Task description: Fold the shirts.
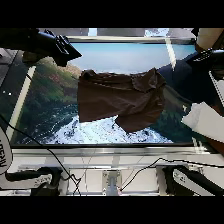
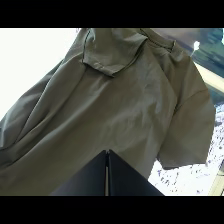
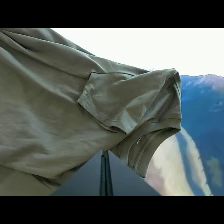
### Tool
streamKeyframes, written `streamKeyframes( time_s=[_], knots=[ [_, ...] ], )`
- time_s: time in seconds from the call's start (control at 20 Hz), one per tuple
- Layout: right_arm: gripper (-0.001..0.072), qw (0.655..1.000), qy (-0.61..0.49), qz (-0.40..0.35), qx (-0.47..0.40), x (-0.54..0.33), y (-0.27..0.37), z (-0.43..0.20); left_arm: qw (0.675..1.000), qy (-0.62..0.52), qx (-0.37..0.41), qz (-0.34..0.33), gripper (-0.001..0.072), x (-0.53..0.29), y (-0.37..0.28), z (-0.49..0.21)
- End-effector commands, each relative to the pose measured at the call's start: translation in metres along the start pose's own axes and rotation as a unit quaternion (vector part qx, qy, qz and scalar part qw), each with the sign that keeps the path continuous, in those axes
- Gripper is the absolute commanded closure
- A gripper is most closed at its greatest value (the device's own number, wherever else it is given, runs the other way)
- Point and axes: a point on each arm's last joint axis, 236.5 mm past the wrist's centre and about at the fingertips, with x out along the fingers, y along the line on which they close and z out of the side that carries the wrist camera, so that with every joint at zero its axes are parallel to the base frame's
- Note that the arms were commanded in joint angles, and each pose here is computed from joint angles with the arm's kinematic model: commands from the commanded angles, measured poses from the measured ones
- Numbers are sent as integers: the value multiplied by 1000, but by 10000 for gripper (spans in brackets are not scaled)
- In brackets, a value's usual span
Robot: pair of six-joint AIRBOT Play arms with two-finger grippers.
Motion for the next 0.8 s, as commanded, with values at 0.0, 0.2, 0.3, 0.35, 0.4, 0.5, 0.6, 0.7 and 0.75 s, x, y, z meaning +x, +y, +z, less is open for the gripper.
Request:
streamKeyframes(
  time_s=[0.0, 0.2, 0.3, 0.35, 0.4, 0.5, 0.6, 0.7, 0.75],
  knots=[
    [688, 1000, 0, 1, 0, 0, 1, 0, 1000, 0, 0, 0, 694, 0, 0, 0],
    [688, 1000, 0, 1, 0, 0, 1, 0, 1000, 0, 0, 0, 694, 0, 0, 0],
    [688, 1000, 0, 1, 0, 0, 1, 0, 1000, 0, 0, 0, 694, 0, 0, 0],
    [688, 1000, 0, 1, 0, 0, 1, 0, 1000, 0, 0, 0, 694, 0, 0, 0],
    [688, 1000, 0, 1, 0, 0, 1, 0, 1000, 0, 0, 0, 694, 0, 0, 0],
    [688, 1000, 0, 1, 0, 0, 1, 0, 1000, 0, 0, 0, 694, 0, 0, 0],
    [688, 1000, 0, 1, 0, 0, 1, 0, 1000, 0, 0, 0, 694, 0, 0, 0],
    [688, 1000, 0, 1, 0, 0, 1, 0, 1000, -1, 0, -1, 694, 0, 0, 0],
    [688, 1000, 0, 1, 0, 0, 1, 0, 1000, -3, 0, -3, 694, 0, -1, 1]
  ],
)
